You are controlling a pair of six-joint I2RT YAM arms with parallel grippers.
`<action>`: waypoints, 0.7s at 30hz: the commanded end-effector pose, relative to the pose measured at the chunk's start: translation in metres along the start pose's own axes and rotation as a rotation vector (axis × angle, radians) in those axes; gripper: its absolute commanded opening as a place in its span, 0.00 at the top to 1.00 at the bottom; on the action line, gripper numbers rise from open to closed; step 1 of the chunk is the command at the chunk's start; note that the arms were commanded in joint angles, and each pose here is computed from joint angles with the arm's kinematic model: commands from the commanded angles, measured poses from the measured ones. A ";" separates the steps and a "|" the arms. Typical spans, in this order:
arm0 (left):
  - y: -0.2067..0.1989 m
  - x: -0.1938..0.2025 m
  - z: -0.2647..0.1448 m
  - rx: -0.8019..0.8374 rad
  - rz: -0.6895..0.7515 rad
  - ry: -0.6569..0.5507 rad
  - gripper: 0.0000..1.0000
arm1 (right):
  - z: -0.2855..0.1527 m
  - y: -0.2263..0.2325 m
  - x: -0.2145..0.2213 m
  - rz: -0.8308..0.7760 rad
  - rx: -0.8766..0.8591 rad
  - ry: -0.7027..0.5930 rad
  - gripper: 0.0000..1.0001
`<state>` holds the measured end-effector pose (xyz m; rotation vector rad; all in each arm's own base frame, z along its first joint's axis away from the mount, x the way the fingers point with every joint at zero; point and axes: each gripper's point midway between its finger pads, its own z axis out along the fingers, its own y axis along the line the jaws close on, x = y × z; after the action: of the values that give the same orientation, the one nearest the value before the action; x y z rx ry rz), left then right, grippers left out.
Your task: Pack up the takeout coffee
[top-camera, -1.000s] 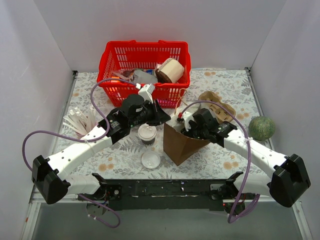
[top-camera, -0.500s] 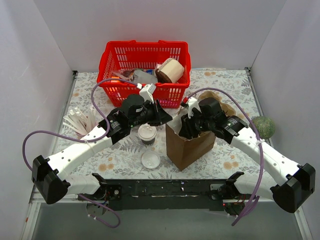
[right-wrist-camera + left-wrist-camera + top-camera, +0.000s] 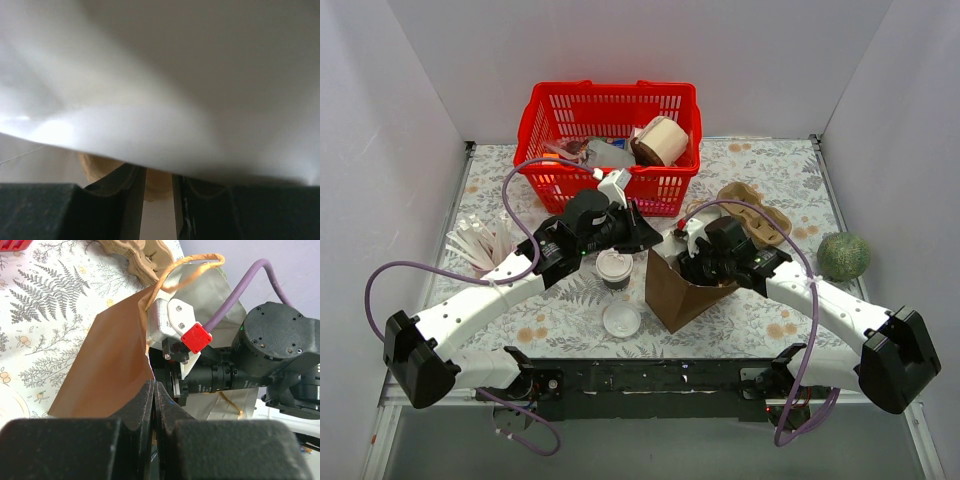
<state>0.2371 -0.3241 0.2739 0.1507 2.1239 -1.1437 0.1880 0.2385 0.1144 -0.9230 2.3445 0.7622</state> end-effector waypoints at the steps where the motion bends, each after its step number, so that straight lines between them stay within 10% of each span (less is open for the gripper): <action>1: -0.022 -0.018 -0.014 0.070 0.005 -0.064 1.00 | 0.017 -0.020 0.029 0.033 0.082 0.040 0.66; 12: -0.032 -0.023 -0.020 0.110 0.016 -0.082 1.00 | 0.002 -0.033 0.035 0.038 0.233 0.114 0.59; 21: -0.020 -0.013 -0.008 0.098 0.163 -0.072 1.00 | -0.087 0.005 -0.114 0.105 0.246 -0.275 0.25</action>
<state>0.2368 -0.3260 0.2845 0.2399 2.0396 -1.1379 0.2234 0.2373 0.1803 -0.7064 2.3160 0.5668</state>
